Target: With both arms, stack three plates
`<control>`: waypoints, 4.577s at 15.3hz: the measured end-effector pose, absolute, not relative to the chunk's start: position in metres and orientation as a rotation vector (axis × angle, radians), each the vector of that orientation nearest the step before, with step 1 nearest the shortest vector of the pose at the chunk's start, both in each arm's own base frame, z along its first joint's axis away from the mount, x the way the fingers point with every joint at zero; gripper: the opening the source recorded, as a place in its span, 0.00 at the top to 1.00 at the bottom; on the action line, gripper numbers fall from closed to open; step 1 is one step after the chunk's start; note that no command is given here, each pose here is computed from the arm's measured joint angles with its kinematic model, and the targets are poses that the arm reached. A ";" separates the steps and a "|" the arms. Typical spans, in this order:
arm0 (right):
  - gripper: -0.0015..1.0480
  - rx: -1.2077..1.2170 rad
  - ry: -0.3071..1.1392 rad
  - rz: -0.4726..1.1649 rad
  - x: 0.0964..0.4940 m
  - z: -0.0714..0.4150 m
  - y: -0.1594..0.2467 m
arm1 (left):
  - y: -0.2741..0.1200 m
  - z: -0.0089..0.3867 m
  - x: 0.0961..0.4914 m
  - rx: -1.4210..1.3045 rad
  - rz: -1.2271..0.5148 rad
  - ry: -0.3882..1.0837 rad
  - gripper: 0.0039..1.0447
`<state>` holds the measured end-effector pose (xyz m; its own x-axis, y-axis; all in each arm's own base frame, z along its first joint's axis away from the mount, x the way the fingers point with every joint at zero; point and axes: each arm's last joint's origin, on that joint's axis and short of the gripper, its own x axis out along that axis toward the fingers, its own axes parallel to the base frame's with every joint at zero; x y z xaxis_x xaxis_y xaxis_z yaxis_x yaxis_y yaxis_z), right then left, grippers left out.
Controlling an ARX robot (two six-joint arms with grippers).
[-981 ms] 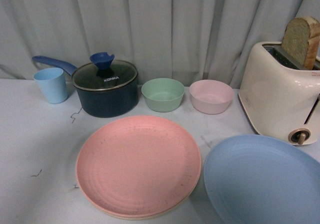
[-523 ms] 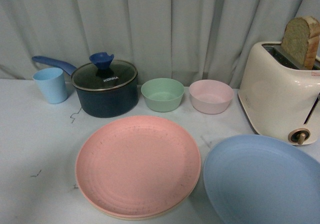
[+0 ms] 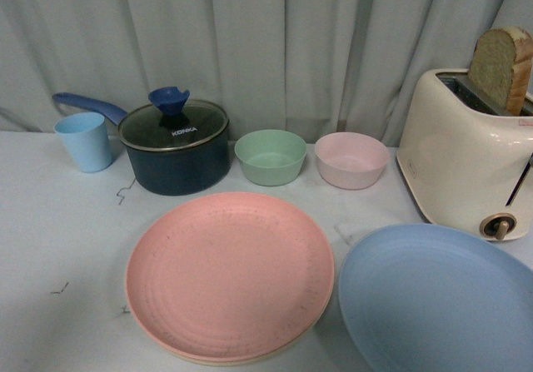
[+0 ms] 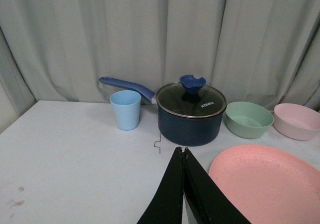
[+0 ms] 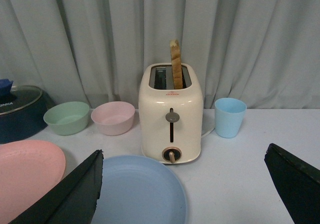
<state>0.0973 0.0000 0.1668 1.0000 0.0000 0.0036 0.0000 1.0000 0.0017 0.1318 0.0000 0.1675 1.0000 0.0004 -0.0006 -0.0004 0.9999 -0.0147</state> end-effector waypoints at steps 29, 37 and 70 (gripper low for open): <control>0.06 -0.045 -0.081 -0.028 0.143 0.198 -0.031 | 0.000 0.166 0.098 -0.014 0.000 0.000 0.07; 0.06 0.181 0.675 -0.147 0.266 0.102 -0.020 | 0.000 0.166 0.098 -0.014 0.000 0.000 0.06; 0.97 0.277 0.610 -0.006 0.231 0.153 0.001 | 0.000 0.166 0.098 -0.014 0.000 0.000 0.06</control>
<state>0.2309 0.0007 0.1531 0.8211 0.0759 -0.5658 0.0864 0.9632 0.2547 0.0975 0.0000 0.1665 1.0000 0.0004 -0.0002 -0.0004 0.9999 -0.0139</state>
